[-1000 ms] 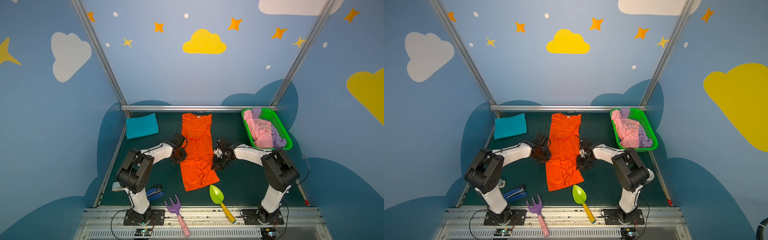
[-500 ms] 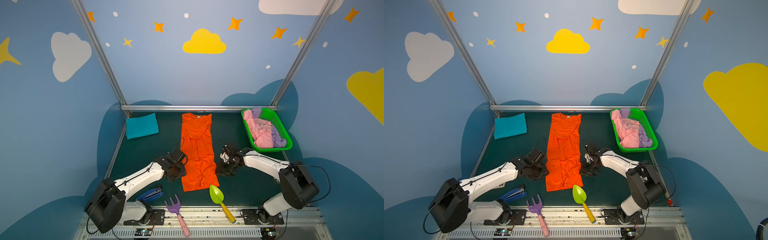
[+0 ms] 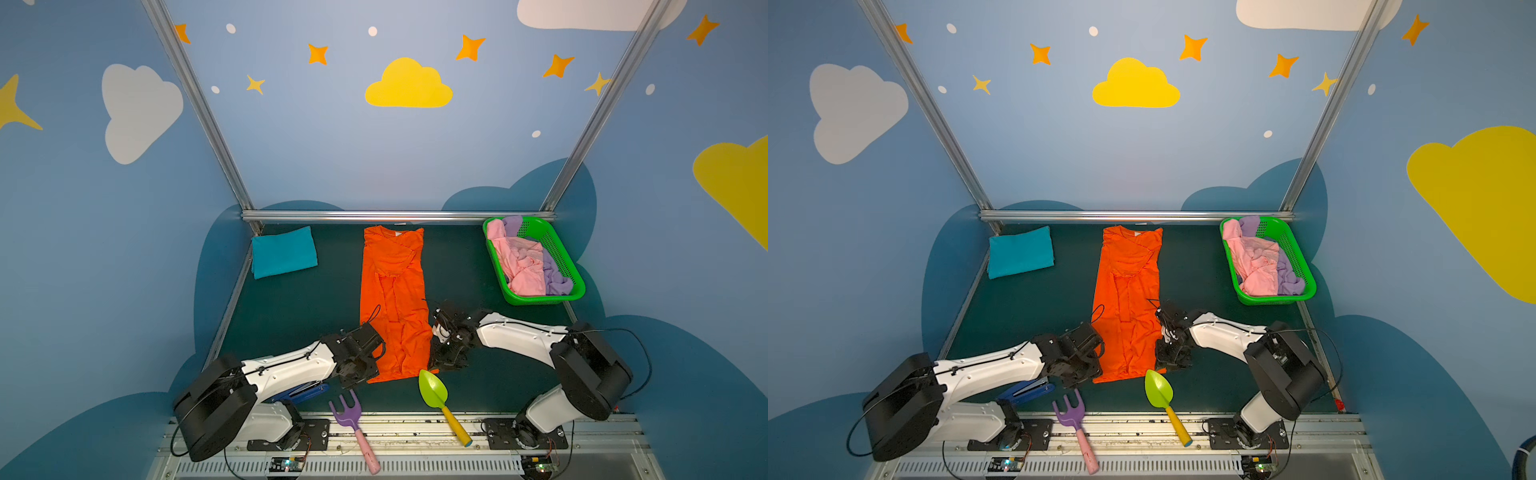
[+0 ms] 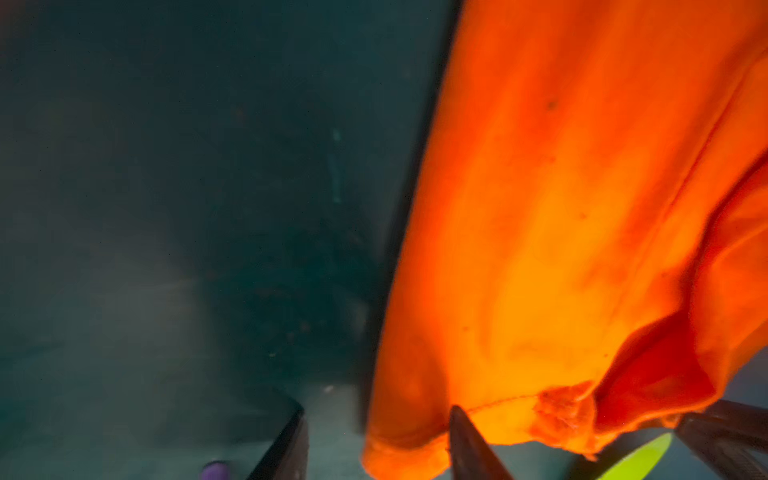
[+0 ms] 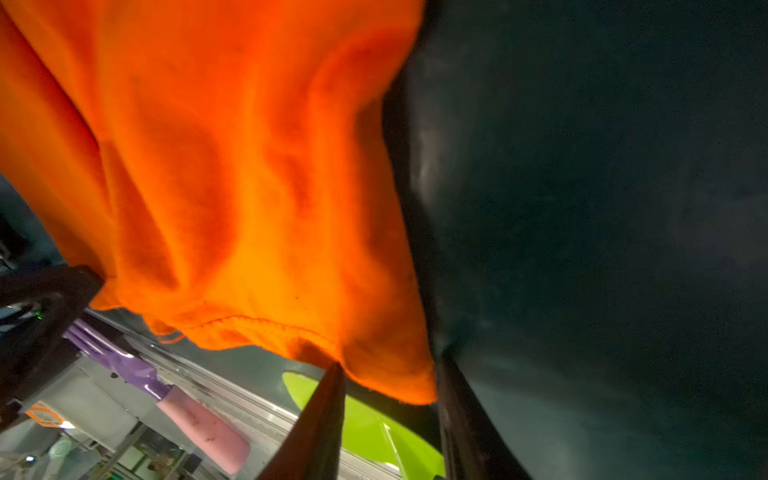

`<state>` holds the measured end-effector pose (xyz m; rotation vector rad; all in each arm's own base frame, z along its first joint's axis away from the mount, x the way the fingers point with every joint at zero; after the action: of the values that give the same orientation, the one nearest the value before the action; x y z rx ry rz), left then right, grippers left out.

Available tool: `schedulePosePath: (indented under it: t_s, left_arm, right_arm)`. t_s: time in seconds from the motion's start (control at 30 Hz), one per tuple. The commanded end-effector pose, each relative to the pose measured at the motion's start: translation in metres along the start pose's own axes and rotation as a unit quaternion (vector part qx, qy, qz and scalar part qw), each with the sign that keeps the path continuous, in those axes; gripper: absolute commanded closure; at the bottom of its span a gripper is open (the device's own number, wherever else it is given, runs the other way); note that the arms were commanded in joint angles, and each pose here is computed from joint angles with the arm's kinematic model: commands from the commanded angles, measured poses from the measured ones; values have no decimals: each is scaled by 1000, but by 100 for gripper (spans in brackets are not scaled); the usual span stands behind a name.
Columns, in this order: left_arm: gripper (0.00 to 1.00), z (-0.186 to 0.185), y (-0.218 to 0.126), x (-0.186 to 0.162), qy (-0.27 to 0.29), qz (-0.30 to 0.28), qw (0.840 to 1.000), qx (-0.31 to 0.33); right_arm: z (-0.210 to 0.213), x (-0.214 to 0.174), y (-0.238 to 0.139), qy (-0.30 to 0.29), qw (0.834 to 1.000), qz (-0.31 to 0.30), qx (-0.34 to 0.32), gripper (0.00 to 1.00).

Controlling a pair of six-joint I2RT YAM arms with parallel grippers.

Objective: Fold and stack the t-shirts

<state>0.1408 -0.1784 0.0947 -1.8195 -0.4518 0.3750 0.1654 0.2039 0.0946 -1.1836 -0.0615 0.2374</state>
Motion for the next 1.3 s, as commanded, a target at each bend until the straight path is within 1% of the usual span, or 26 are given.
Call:
schedulePosePath:
  t_s: [0.0, 0.07, 0.1, 0.13, 0.2, 0.23, 0.33, 0.37, 0.5, 0.63, 0.77, 0.87, 0.97, 1.1, 1.27]
  left_arm:
    - [58, -1, 18, -4, -6, 17, 1000, 4]
    - [67, -1, 21, -4, -5, 19, 1000, 11]
    - [73, -2, 21, -4, -4, 18, 1000, 13]
    - [79, -2, 20, -4, -3, 17, 1000, 16]
    - [84, -4, 17, -2, -2, 11, 1000, 16]
    - [87, -7, 14, -1, 1, 5, 1000, 15]
    - [95, -16, 0, 7, 7, -25, 999, 24]
    - [96, -19, -5, 11, 9, -34, 999, 27]
    - [96, -34, -22, 27, 13, -49, 999, 13]
    - [96, -44, -43, 30, 15, -57, 998, -15]
    - [96, -37, -60, 29, 7, -67, 997, -24]
    - [96, -35, -73, 26, 6, -69, 997, -46]
    - [96, -33, -83, 23, -3, -69, 995, -75]
    - [96, -27, -93, 23, -18, -83, 992, -94]
    - [93, -28, -100, 33, -25, -125, 986, -106]
  right_arm:
    - [-6, 0, 11, 15, 1000, 2, -15, 65]
    - [-6, 1, 13, 16, 1000, 2, -15, 70]
    - [-6, 2, 14, 15, 1000, 2, -13, 75]
    - [-5, 3, 14, 15, 1000, 2, -9, 82]
    - [-3, 4, 14, 14, 1000, 2, -5, 96]
    - [-2, 5, 12, 13, 1000, 0, -2, 100]
    - [4, 10, 3, 5, 1000, -14, 0, 100]
    - [7, 12, -1, 0, 1000, -20, -2, 100]
    - [20, 22, -21, -15, 998, -54, 7, 100]
    - [32, 22, -40, -25, 997, -70, 22, 100]
    - [42, 7, -63, -24, 997, -59, 51, 100]
    - [47, -9, -75, -29, 997, -53, 55, 100]
    - [45, -19, -78, -25, 997, -49, 48, 100]
    - [40, -22, -73, -14, 998, -50, 48, 100]
    - [41, -7, -79, -8, 996, -71, 59, 100]
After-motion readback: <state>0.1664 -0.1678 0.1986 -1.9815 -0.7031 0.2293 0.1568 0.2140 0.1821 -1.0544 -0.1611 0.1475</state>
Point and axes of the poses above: each gripper's point midway between its finger pads, its own y axis out along the fingers, its own z axis along the line the jaws close on, x = y × z, the point moved 8 cm from there along -y, back along the fingers, and after that the axes turned 7 degrees about -y, right-handed, at the moved point
